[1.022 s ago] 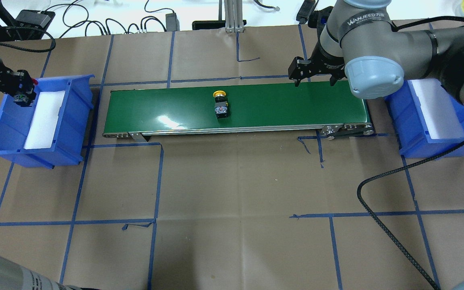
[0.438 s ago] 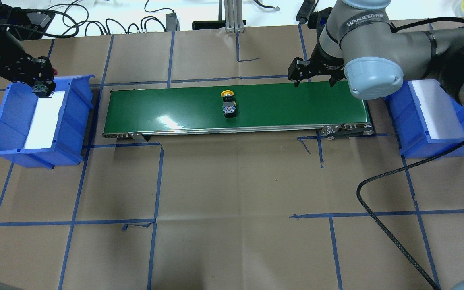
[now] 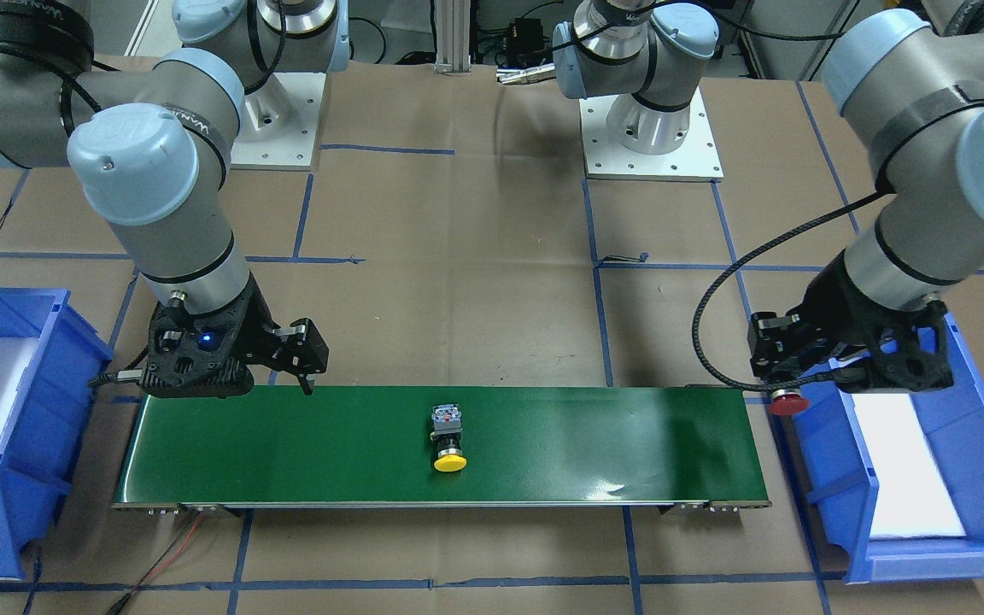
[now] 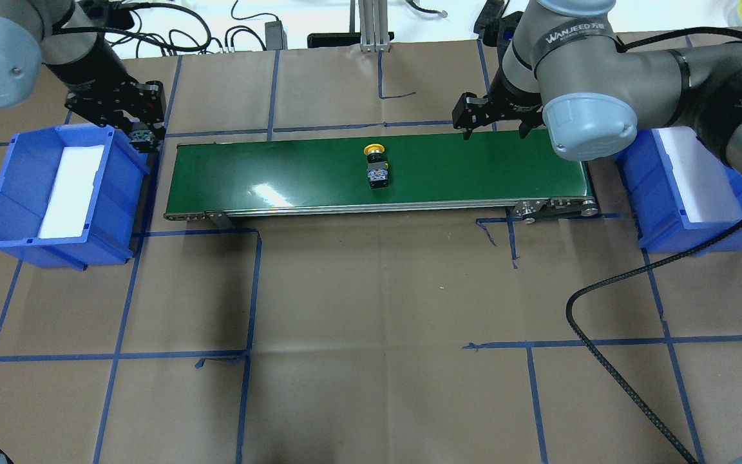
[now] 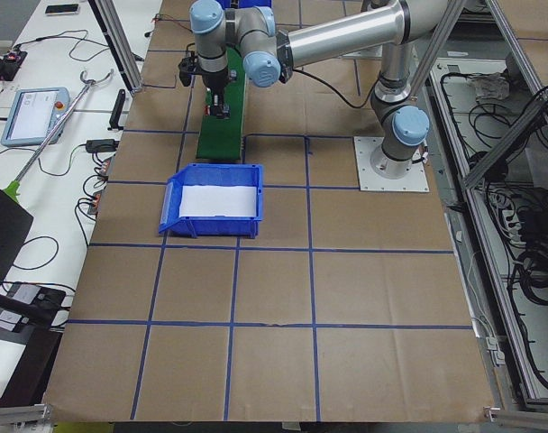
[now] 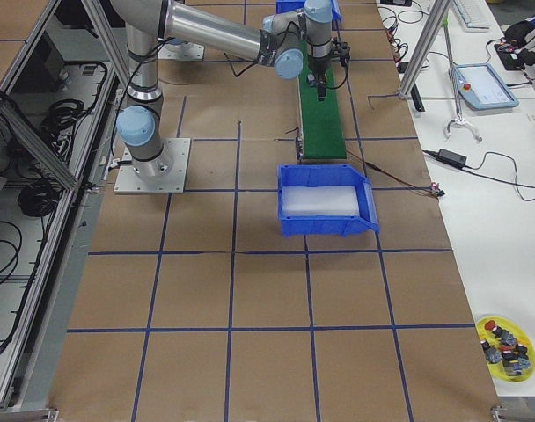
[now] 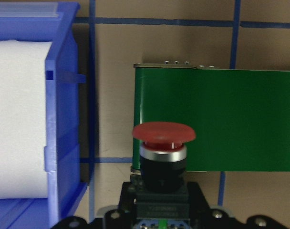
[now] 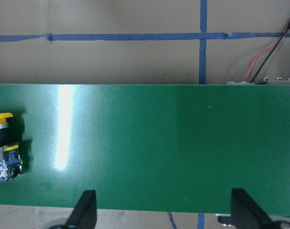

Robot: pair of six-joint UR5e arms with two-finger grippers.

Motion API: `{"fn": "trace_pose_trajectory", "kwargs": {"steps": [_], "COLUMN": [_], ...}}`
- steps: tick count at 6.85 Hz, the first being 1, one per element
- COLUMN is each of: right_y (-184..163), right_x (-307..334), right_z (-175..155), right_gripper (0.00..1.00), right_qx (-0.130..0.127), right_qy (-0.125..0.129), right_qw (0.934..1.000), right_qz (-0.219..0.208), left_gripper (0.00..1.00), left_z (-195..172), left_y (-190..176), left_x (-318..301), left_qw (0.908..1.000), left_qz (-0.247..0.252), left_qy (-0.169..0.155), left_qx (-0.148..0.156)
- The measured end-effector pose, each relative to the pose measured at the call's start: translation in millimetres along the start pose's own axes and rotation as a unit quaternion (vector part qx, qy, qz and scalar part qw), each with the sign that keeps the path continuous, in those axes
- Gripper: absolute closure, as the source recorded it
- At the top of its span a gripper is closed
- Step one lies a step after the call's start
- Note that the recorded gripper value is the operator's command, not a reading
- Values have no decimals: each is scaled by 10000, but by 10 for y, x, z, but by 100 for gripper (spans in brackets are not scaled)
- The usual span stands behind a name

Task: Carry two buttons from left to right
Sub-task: 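Carry the red button onto the conveyor while the right gripper descends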

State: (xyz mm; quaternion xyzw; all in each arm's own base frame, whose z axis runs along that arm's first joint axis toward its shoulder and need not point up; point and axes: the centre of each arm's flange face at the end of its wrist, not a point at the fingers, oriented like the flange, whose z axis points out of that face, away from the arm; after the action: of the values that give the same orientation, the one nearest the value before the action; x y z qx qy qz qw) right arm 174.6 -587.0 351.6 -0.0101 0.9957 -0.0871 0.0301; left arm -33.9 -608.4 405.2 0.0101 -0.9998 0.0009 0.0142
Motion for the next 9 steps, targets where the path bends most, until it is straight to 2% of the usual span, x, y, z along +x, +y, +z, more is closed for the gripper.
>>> {"fn": "trace_pose_trajectory", "kwargs": {"steps": [2,5,8,9], "right_y": [-2,7,-45,-76], "right_x": [1,-3,-22,-30], "right_z": [24,146,392,467], "right_gripper": [0,0,0,0], "right_qx": [-18,-100,-221,-241], "right_qy": [26,-7,-131,-181], "right_qw": [10000,9999,9997,9995], "right_qz": [-8,-6,53,62], "left_gripper": [100,100,99,91], "left_z": [202,636,1257,1382], "left_y": [3,-139,-233,-232], "left_x": [275,278,189,154], "left_qw": [9999,9998,9999,9996], "left_qz": [34,35,-8,-32], "left_qy": [16,35,-71,-194], "left_qx": [-122,-215,155,193]}}
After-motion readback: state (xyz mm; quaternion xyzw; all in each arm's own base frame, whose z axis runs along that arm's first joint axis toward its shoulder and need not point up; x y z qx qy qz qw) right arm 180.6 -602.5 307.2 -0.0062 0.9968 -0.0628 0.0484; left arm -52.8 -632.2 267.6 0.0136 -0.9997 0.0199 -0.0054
